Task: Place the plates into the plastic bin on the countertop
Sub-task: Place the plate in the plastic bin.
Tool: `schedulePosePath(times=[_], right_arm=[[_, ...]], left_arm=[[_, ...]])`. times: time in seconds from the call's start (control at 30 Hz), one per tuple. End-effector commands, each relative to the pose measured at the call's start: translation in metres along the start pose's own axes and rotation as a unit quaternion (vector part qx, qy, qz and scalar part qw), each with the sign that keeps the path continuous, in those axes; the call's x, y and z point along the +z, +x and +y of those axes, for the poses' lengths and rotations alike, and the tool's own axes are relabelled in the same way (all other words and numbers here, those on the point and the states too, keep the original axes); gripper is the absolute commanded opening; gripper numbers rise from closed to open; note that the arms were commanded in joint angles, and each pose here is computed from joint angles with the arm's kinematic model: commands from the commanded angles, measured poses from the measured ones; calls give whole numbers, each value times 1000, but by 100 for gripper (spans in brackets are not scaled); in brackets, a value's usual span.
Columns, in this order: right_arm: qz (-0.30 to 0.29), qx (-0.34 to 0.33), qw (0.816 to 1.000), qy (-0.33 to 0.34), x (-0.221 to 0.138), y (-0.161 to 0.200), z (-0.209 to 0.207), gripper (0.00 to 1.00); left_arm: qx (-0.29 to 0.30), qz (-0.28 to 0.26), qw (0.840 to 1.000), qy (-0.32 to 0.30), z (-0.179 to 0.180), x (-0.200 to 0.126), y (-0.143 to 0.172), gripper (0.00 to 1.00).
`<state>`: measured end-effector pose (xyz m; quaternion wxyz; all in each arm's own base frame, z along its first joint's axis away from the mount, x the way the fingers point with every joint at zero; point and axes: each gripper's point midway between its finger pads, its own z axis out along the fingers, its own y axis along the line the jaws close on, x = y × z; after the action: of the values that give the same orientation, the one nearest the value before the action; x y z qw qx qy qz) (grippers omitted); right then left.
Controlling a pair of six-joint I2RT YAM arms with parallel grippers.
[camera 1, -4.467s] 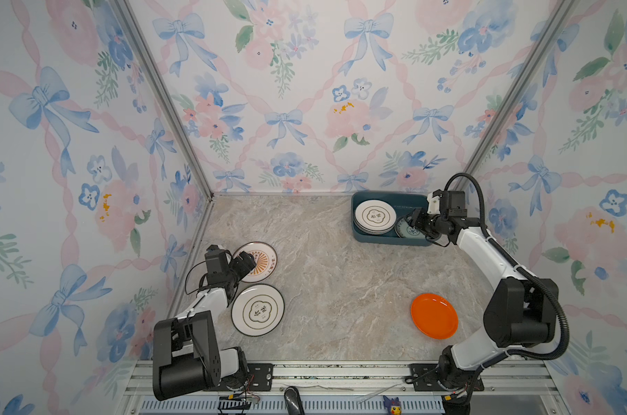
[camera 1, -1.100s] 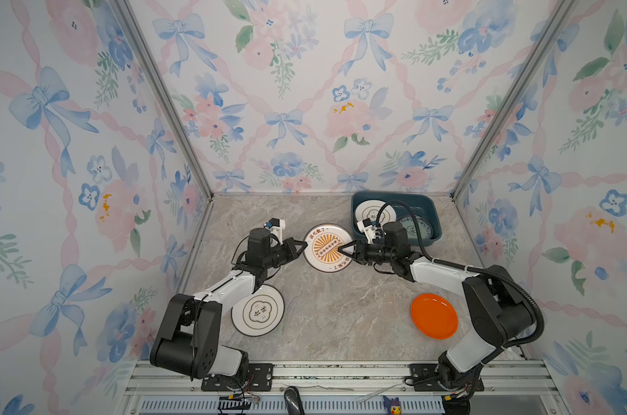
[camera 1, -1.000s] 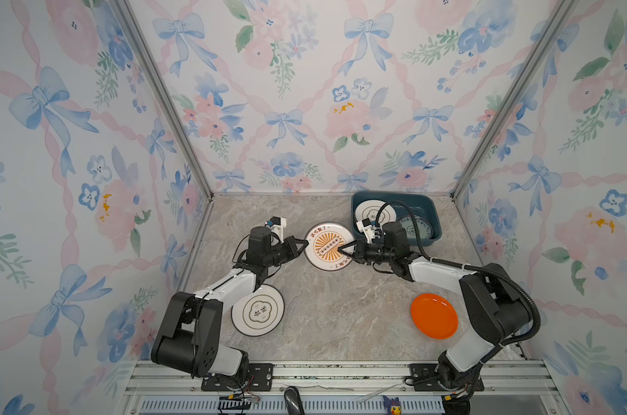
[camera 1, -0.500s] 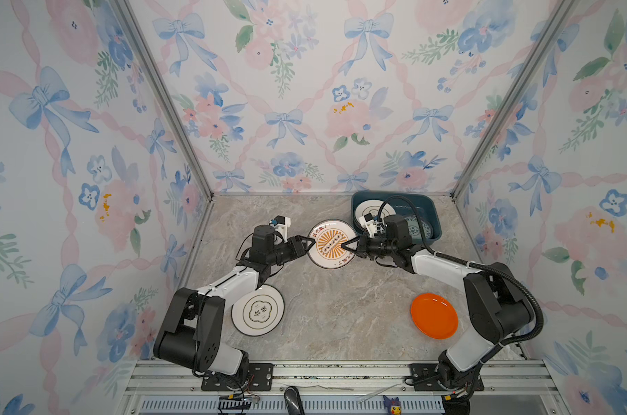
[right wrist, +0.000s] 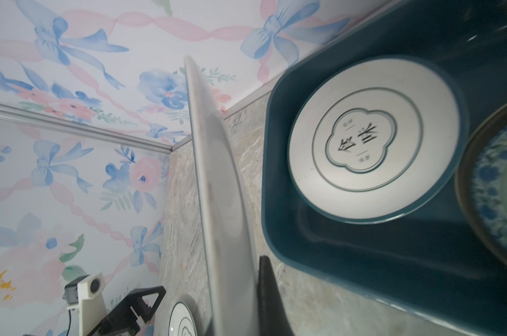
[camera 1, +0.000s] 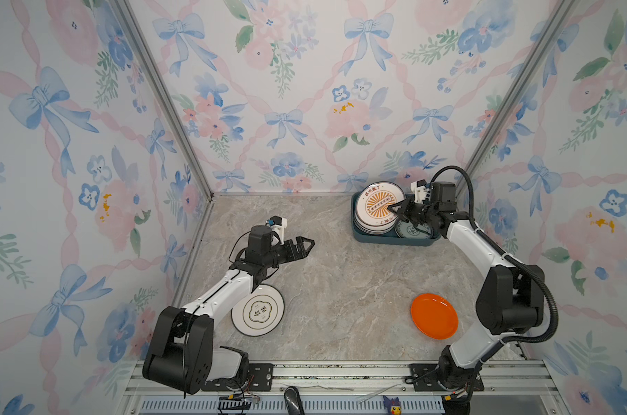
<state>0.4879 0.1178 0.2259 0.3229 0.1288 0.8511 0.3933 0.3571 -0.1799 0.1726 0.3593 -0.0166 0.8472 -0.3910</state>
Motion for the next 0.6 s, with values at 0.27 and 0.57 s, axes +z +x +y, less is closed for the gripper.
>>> schedulePosePath(times=[0.27, 0.57], right_arm=[[-4, 61, 997, 57, 34, -31, -68, 0], [17, 96, 994, 56, 72, -27, -92, 0]], left_arm=[[2, -9, 1000, -24, 24, -21, 3, 98], [2, -5, 1000, -20, 24, -18, 5, 98]])
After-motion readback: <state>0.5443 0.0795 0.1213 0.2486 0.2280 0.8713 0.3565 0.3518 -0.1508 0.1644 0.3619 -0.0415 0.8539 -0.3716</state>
